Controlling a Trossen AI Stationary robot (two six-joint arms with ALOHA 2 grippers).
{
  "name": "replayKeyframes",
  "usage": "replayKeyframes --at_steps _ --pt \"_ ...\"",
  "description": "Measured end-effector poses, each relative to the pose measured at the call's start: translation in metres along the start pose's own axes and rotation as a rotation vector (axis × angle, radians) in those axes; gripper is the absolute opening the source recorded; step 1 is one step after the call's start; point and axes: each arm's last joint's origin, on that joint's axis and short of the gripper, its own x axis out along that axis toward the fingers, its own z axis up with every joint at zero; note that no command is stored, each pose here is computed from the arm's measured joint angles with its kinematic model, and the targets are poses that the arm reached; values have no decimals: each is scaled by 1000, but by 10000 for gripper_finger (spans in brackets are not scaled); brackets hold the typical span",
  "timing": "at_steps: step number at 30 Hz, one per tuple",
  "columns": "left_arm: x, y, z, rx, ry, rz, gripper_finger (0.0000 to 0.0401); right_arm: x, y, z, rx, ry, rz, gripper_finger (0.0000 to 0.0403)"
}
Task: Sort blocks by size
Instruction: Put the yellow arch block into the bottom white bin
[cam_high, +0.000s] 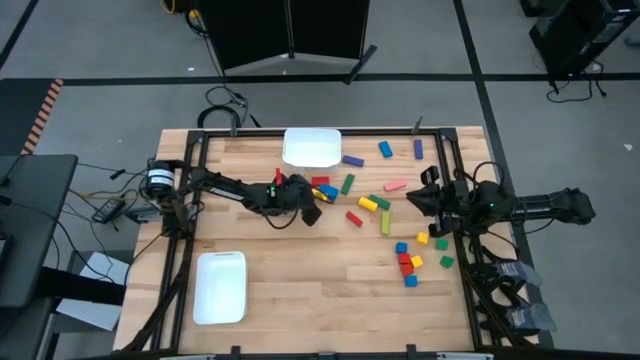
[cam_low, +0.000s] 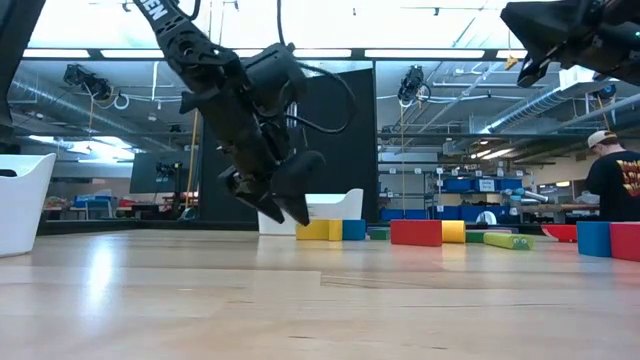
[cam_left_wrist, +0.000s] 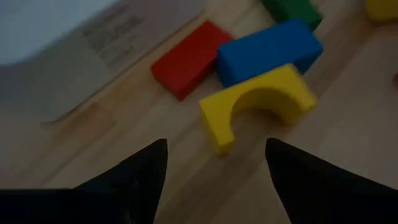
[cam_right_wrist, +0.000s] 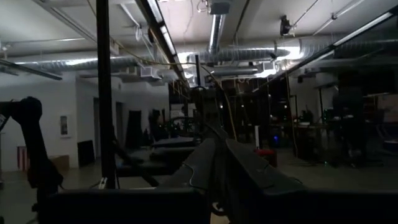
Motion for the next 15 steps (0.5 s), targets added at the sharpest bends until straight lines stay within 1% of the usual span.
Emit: replayKeyframes --at_steps 6,10,15 --pt "4 3 -9 -55 -61 -52 280 0 0 1 -4 -10 1 48" --pt "4 2 -8 -76 -129 -94 280 0 0 1 -18 -9 1 48" --pt "8 5 -11 -77 -132 -77 280 0 0 1 -20 -9 1 48"
